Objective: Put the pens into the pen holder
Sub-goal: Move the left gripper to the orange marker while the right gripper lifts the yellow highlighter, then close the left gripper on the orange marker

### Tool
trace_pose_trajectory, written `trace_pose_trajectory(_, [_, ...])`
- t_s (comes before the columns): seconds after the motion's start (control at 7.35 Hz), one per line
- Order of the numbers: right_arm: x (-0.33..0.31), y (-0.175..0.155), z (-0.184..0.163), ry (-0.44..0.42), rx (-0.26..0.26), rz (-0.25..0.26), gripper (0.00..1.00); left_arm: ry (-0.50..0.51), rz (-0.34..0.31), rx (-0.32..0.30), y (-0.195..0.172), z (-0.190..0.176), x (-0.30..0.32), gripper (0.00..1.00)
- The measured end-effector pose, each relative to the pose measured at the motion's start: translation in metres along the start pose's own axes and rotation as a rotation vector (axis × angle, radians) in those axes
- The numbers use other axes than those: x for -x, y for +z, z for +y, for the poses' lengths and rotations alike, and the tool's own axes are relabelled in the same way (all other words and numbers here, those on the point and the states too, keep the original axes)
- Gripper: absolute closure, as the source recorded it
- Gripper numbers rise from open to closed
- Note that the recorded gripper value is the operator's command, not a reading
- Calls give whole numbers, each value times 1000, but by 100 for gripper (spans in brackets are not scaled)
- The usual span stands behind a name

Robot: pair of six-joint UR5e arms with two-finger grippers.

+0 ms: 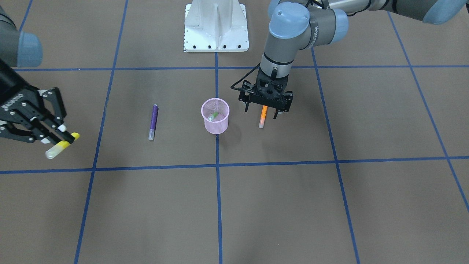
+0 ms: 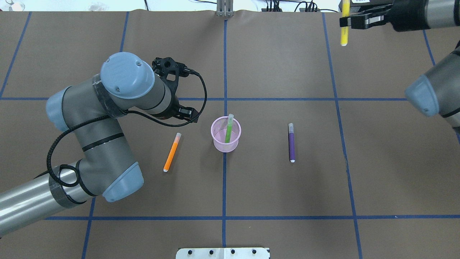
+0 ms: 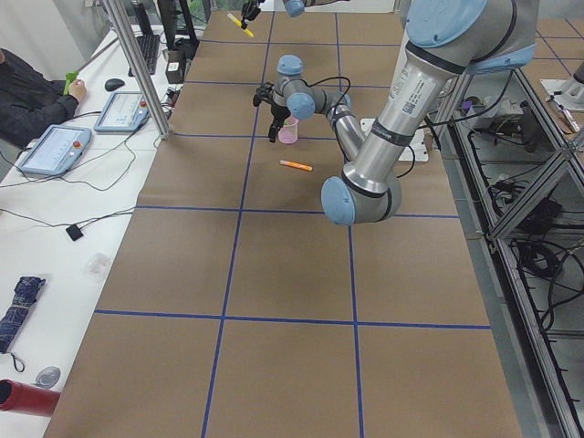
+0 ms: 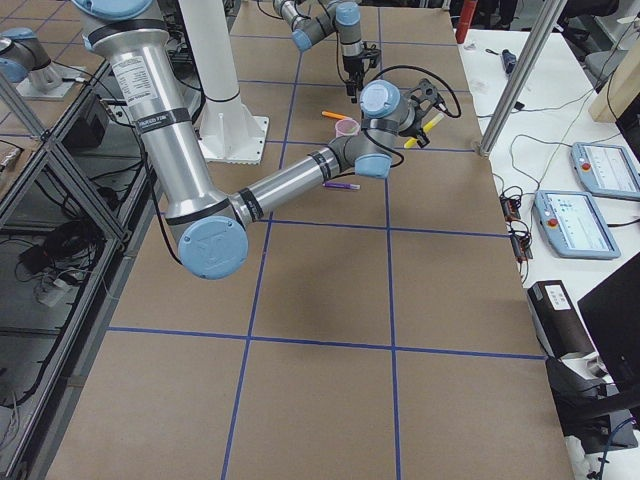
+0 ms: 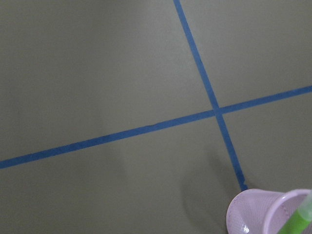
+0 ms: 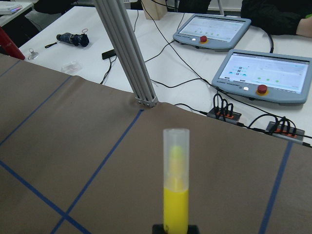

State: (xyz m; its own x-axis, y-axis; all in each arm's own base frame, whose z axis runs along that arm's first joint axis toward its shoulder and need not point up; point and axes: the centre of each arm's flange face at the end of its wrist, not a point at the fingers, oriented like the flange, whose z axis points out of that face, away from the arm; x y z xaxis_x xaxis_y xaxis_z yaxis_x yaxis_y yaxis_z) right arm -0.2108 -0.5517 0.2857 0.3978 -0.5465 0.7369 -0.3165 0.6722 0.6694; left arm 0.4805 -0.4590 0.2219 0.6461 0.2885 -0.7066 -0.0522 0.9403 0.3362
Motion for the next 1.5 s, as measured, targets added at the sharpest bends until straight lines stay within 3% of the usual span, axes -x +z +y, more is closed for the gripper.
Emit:
trace_pose_trajectory(0.41, [55, 43, 35, -6, -52, -48, 100, -23, -39, 88, 45, 12, 18, 7])
trace_pose_trajectory(0.68, [71, 50, 45, 1, -56, -64, 100, -33, -60, 111, 63, 13, 22, 17])
trace_pose_trajectory(1.22, [93, 60, 48, -4, -53, -96, 100, -40, -52, 155, 77, 13, 17, 17])
trace_pose_trajectory(1.5, [98, 62, 50, -5, -52, -103, 100, -33, -41, 182, 84, 21, 10, 28])
